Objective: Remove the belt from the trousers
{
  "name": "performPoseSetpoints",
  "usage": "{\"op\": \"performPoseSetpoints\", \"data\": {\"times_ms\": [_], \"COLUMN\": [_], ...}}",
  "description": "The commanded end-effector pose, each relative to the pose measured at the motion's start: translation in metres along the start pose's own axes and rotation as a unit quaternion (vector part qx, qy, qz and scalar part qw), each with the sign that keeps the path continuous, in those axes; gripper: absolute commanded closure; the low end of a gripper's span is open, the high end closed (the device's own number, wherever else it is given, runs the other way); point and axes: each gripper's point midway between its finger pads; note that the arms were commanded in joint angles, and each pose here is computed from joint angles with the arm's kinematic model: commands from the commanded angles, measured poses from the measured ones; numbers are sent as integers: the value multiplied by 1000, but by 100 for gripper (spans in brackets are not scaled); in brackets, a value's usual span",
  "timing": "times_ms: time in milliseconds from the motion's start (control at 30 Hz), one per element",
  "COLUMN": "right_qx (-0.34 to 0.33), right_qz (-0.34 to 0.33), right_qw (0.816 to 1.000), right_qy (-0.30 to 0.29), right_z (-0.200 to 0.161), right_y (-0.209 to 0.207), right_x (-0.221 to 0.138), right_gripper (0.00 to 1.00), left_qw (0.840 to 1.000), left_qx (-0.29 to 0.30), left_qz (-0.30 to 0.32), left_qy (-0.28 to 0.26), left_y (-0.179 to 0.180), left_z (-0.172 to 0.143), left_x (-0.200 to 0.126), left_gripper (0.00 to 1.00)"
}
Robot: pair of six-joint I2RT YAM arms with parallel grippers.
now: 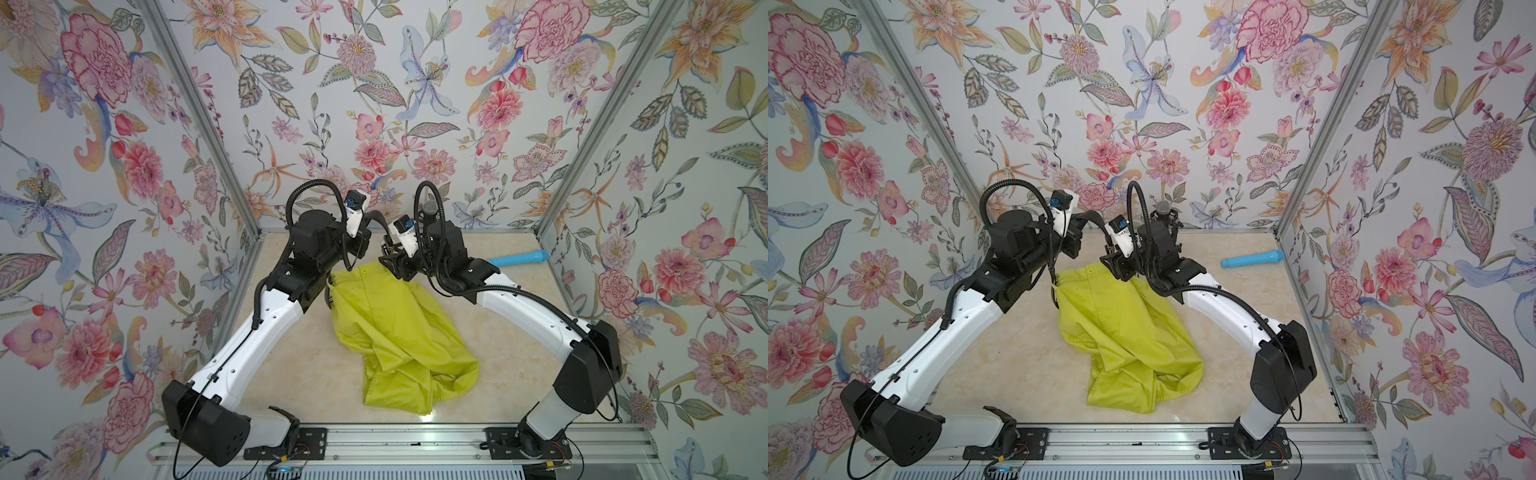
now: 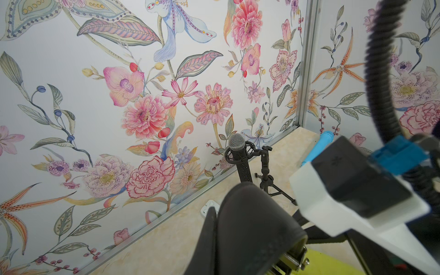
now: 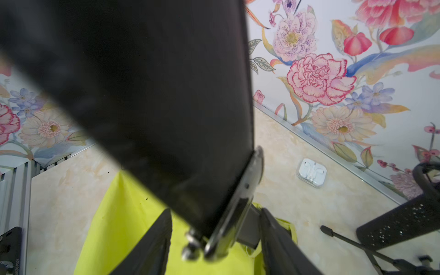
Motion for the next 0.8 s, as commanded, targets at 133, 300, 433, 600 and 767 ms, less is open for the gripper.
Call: {"op": "performPoseSetpoints", "data": {"times_ms": [133, 300, 433, 600, 767], "right_qx": [-12, -15, -33, -45, -54], "right_qz": [-94, -162, -205, -250, -257], "right_qw": [993, 982, 977, 967, 965], "right_qy": [-73, -90, -57, -5, 15], "right_z": [30, 24, 11, -12, -18], "right_y": [-23, -37, -41, -51, -52], "right_x": [-22, -63, -79, -84, -85], "right_gripper": [96, 100, 100, 100, 100], "left_qw": [997, 995, 992, 982, 966], "left_qx": [48, 90, 116, 191, 257], "left_qz": [-17, -31, -36, -6, 19], "left_qy": [-62, -41, -30, -7, 6], "left_y": [-11, -14, -16, -29, -43], "left_z": [8, -25, -40, -32, -28], "left_x": [-29, -29, -24, -12, -5], "left_gripper": [100, 94, 71, 43, 32]}}
Point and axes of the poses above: each gripper's point midway between its finger pads, its own x axis out along the fingers, its own y axis along the line the jaws close on, z = x × y, and after that the axes turned 13 degrees about -x, right-handed
